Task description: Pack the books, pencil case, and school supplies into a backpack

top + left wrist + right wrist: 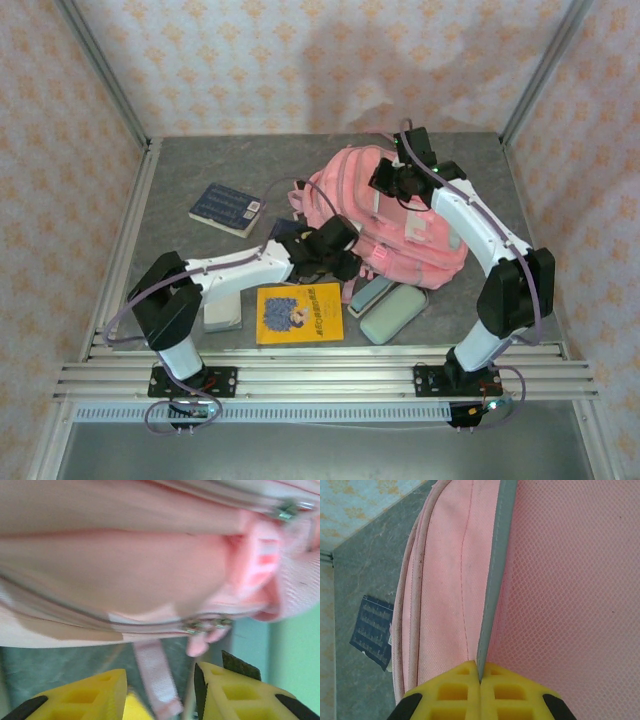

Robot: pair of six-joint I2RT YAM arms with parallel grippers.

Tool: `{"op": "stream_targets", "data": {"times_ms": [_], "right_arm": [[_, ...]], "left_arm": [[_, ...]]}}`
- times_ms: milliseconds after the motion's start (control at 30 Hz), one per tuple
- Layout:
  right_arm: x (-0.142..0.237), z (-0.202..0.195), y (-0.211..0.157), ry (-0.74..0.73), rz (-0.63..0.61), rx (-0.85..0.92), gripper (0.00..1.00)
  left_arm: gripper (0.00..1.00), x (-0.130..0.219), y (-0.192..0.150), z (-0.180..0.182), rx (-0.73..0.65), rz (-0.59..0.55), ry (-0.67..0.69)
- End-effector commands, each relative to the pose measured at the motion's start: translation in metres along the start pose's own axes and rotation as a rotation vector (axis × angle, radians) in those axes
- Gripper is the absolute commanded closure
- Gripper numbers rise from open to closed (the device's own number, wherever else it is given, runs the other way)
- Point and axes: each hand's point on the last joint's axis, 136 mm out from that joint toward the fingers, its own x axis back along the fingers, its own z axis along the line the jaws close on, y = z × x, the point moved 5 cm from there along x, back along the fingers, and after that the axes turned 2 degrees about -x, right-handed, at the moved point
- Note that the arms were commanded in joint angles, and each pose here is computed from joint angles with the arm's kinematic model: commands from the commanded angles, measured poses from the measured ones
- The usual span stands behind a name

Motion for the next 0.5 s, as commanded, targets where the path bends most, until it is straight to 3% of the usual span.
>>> {"op": "stream_targets", "data": {"times_ms": [0, 233, 467], "right_arm": [[0.022, 0.021, 0.017, 0.067, -0.085, -0.034, 1.0], [0.022, 0.02, 0.016, 0.086, -0.092, -0.083, 1.0], [0.018, 0.022, 0.011, 0.126, -0.071, -0.104, 1.0]], "left_arm": [[0.57, 0.005, 0.01, -0.012, 0.074, -0.072, -0.03], [0.57, -0.021, 0.003, -0.008, 0.105, -0.038, 0.054], [0.55, -0.042, 0.001, -0.02, 0.143, -0.013, 0.002]]}}
